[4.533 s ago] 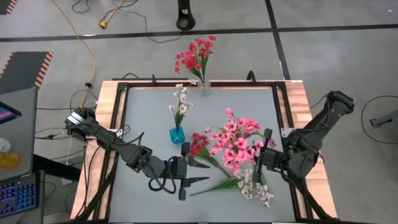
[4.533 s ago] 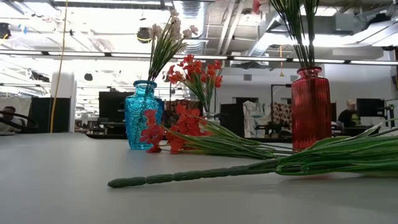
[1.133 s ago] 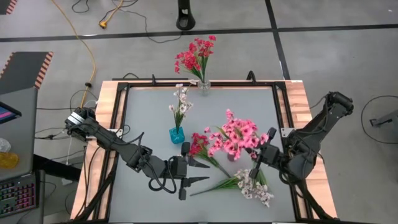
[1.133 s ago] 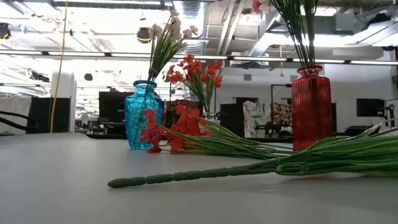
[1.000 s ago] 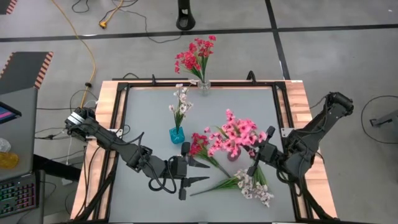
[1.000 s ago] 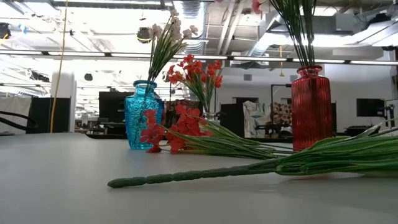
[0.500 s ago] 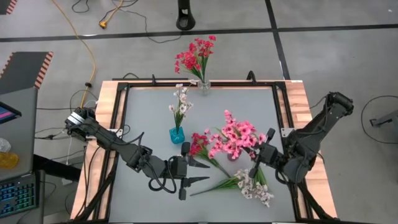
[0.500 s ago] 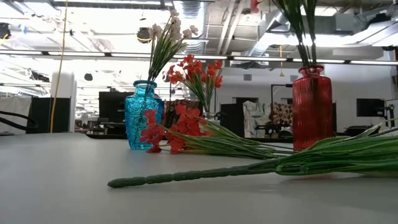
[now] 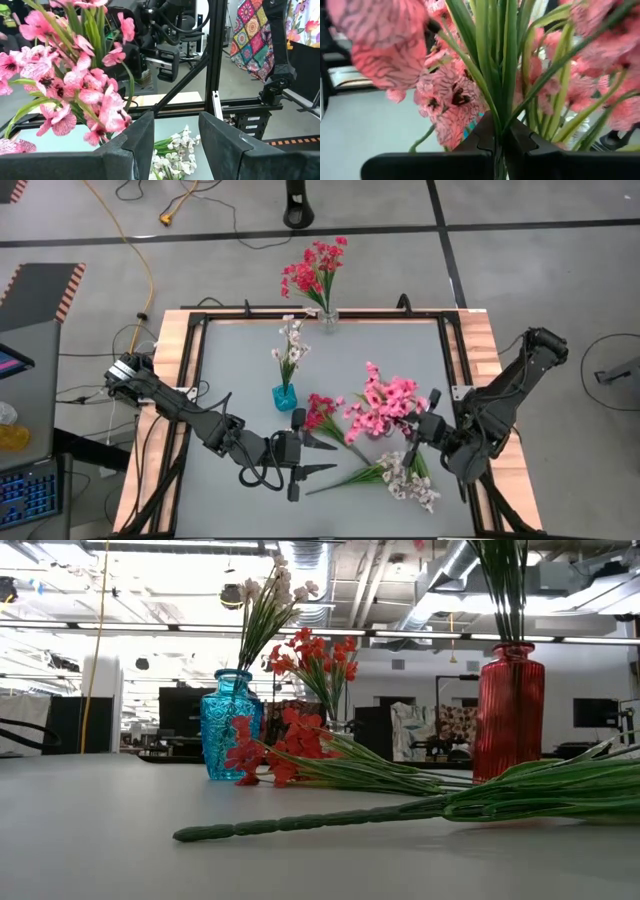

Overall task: Sort flowers into vase by color
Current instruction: Put the pink flower into the red vase

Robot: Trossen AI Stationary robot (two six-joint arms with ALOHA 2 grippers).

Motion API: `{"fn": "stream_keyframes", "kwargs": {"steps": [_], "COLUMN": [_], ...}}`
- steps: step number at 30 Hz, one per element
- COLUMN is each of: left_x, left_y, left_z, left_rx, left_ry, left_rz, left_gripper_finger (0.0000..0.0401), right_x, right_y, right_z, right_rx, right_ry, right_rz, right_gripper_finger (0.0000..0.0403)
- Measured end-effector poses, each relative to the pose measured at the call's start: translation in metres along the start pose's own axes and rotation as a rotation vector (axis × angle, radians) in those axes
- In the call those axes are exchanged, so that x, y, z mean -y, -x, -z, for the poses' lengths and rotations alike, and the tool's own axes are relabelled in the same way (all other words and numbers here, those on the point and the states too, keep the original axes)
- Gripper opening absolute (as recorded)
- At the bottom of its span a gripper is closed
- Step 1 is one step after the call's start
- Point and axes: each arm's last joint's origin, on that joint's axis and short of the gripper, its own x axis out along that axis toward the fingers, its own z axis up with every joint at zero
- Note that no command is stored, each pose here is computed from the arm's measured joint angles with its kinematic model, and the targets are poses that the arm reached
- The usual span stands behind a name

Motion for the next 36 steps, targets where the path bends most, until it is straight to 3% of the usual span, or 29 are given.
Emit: {"fn": "stream_keyframes", "kwargs": {"steps": [31,36], "left_x": [0.000,0.000], "left_y": [0.000,0.000], "left_z": [0.000,0.000], "left_rx": [-0.001,-0.001], "left_ry": [0.000,0.000], "left_rz": [0.008,0.008], "left_gripper_finger": [0.0143,0.0143], "right_x": [0.005,0.005], "right_y": [-0.019,-0.019], "right_z": [0.002,0.003], "right_rx": [-0.100,-0.101], "right_ry": [0.027,0.027], "right_rz": [-0.093,-0.096], "right_gripper_finger": [0.0051,0.0073]}}
